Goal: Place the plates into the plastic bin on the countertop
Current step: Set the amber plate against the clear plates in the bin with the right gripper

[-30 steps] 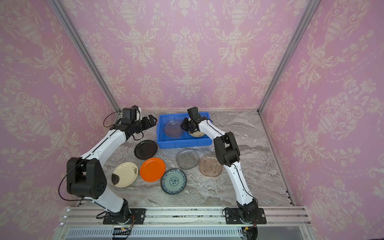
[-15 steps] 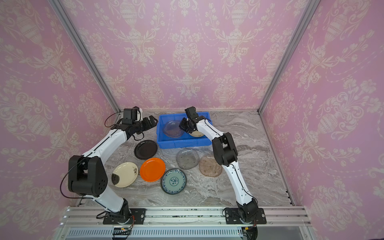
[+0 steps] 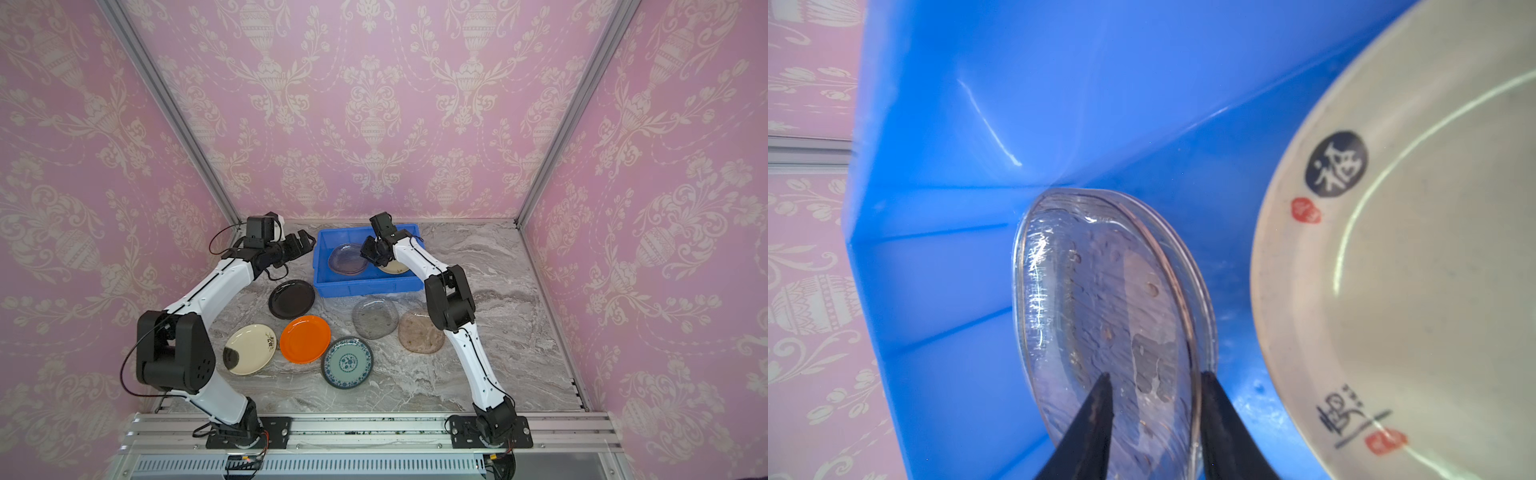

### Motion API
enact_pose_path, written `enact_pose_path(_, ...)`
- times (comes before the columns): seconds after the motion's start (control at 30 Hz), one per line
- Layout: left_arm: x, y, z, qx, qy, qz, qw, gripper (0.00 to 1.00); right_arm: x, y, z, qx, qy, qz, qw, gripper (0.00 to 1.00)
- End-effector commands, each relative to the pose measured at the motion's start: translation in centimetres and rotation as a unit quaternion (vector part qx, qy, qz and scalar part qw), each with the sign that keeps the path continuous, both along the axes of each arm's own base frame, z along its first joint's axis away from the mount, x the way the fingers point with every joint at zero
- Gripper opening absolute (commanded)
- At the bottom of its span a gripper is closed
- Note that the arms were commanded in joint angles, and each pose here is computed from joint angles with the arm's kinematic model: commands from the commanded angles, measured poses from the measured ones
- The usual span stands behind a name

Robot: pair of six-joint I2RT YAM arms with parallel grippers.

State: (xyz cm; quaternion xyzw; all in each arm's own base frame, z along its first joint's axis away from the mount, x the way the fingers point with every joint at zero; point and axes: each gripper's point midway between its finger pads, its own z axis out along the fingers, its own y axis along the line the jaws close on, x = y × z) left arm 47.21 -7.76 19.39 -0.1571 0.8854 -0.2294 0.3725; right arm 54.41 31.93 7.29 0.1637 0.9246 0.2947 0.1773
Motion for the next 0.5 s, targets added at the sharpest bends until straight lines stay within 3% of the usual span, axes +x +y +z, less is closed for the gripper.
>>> enact_pose_path(0.0,0.2,0.0,-0.8,-0.015,0.01,0.002,1.0,0.99,-0.5,-0.5,0.5,-0.029,-0.007,0.009,1.0,0.37)
enact_pose_path(0.47,0.4,-0.1,-1.1,-0.021,0.011,0.002,1.0,0.99,-0.7,-0.9,-0.8,-0.047,0.001,0.022,0.999,0.3)
